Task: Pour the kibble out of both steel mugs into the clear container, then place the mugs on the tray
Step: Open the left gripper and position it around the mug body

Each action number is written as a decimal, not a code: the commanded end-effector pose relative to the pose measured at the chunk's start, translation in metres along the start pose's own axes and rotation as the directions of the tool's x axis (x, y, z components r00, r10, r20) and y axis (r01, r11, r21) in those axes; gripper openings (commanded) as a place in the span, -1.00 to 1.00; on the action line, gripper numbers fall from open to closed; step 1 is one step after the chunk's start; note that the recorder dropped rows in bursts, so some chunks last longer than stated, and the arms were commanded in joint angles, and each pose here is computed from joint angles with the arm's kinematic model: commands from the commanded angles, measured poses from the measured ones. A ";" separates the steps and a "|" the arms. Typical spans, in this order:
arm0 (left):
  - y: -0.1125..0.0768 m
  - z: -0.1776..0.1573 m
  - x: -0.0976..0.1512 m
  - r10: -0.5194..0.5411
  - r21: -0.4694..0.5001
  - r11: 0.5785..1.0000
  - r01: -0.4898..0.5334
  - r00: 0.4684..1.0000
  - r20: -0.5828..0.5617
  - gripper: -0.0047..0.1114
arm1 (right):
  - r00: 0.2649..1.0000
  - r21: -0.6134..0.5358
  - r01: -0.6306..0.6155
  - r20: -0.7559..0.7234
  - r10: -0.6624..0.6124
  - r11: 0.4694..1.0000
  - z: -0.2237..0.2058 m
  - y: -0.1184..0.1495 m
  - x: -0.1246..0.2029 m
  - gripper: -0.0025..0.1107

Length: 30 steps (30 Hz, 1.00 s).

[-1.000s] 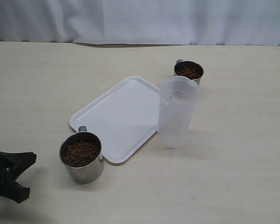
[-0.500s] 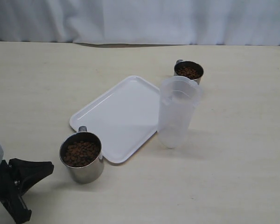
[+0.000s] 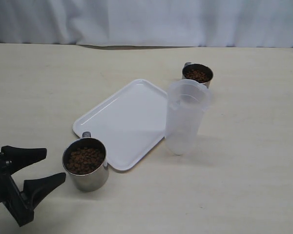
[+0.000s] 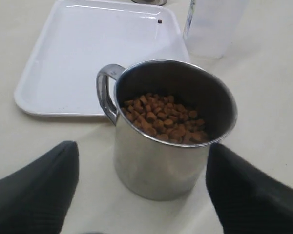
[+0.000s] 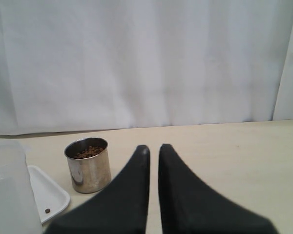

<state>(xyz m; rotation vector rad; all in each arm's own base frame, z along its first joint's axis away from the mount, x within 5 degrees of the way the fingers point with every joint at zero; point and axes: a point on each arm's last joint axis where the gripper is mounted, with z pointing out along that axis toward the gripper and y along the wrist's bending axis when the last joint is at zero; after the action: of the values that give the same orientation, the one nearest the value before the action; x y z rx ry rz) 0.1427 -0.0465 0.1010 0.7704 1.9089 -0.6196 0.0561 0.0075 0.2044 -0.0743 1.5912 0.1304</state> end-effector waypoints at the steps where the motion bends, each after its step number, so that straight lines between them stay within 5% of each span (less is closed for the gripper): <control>1: -0.001 0.000 -0.002 -0.003 0.017 1.000 0.002 1.000 0.025 0.01 | 1.000 0.006 -0.003 0.000 0.003 1.000 0.000 0.000 0.001 -0.87; 11: -0.002 0.000 0.000 -0.071 0.019 0.997 0.071 0.997 -0.006 0.01 | 1.000 0.006 -0.003 0.000 0.003 1.000 0.000 0.000 0.001 -0.87; 18: -0.003 -0.001 0.012 -0.010 0.031 0.999 0.014 0.992 -0.129 0.00 | 1.000 0.006 -0.003 0.000 0.003 1.000 0.000 0.000 0.001 -0.87; 27: -0.006 0.000 0.010 -0.077 0.054 0.995 0.084 0.990 -0.122 -0.03 | 1.000 0.006 -0.003 0.000 0.003 1.000 0.000 0.000 0.001 -0.87; 30: -0.015 0.006 0.010 -0.020 0.099 0.994 0.035 0.989 -0.146 -0.03 | 1.000 0.006 -0.003 0.000 0.003 1.000 0.000 0.000 0.001 -0.87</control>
<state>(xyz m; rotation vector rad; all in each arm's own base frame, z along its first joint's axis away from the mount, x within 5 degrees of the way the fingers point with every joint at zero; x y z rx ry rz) 0.1332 -0.0524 0.0915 0.8381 2.0351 -0.6941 0.0561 0.0075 0.2044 -0.0743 1.5912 0.1304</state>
